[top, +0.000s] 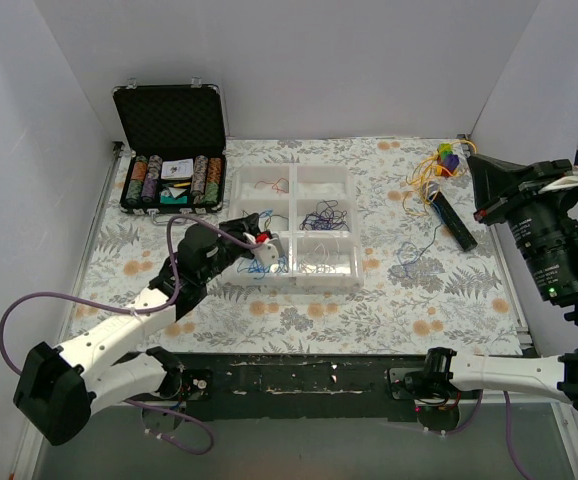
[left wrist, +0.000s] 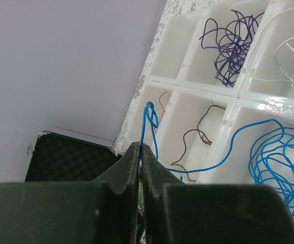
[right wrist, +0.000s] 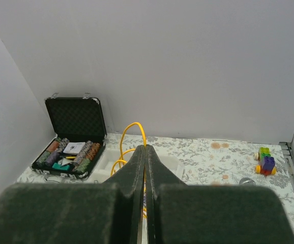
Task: Untangle the cables
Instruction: Untie the cable, then place the cable in the bin.
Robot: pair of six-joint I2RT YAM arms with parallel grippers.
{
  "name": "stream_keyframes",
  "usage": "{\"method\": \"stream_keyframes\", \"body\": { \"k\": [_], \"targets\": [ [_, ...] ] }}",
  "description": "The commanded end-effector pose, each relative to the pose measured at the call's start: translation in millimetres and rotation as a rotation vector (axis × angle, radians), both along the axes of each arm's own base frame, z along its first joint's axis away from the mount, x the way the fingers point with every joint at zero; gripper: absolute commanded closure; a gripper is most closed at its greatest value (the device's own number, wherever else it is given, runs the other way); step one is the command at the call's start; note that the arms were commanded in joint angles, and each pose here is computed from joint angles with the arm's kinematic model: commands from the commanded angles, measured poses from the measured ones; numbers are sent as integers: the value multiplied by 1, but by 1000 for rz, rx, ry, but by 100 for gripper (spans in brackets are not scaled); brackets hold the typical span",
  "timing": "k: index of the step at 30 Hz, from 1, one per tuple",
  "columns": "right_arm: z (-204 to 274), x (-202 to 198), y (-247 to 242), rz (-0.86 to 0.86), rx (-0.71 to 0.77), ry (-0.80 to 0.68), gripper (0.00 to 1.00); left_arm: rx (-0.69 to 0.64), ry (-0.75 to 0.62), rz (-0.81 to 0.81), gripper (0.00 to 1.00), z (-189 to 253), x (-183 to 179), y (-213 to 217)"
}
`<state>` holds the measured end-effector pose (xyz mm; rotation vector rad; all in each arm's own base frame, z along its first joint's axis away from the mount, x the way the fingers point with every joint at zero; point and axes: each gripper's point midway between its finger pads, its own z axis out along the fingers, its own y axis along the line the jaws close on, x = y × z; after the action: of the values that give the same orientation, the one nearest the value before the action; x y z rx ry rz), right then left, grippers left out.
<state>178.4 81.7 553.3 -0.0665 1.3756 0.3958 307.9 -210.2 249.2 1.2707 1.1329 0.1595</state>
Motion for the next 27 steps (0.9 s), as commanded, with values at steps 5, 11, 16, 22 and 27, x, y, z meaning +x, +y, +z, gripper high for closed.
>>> {"method": "stream_keyframes", "body": {
  "k": [5, 11, 16, 22, 27],
  "targets": [
    [-2, -2, -1, 16, 34, 6, 99, -91, -111, 14, 100, 69, 19, -3],
    [-6, -1, 2, 13, 28, 10, 99, -114, -125, 1, 100, 91, 18, -6],
    [-8, -1, 3, 14, 26, 14, 99, -103, -130, 0, 100, 82, 16, -4],
    [-9, -1, 4, 15, 25, 16, 99, -93, -201, -6, 100, 105, 26, -8],
    [-11, 0, 6, 12, 19, 19, 99, -128, -172, -9, 100, 120, 30, -12]
  ]
}}
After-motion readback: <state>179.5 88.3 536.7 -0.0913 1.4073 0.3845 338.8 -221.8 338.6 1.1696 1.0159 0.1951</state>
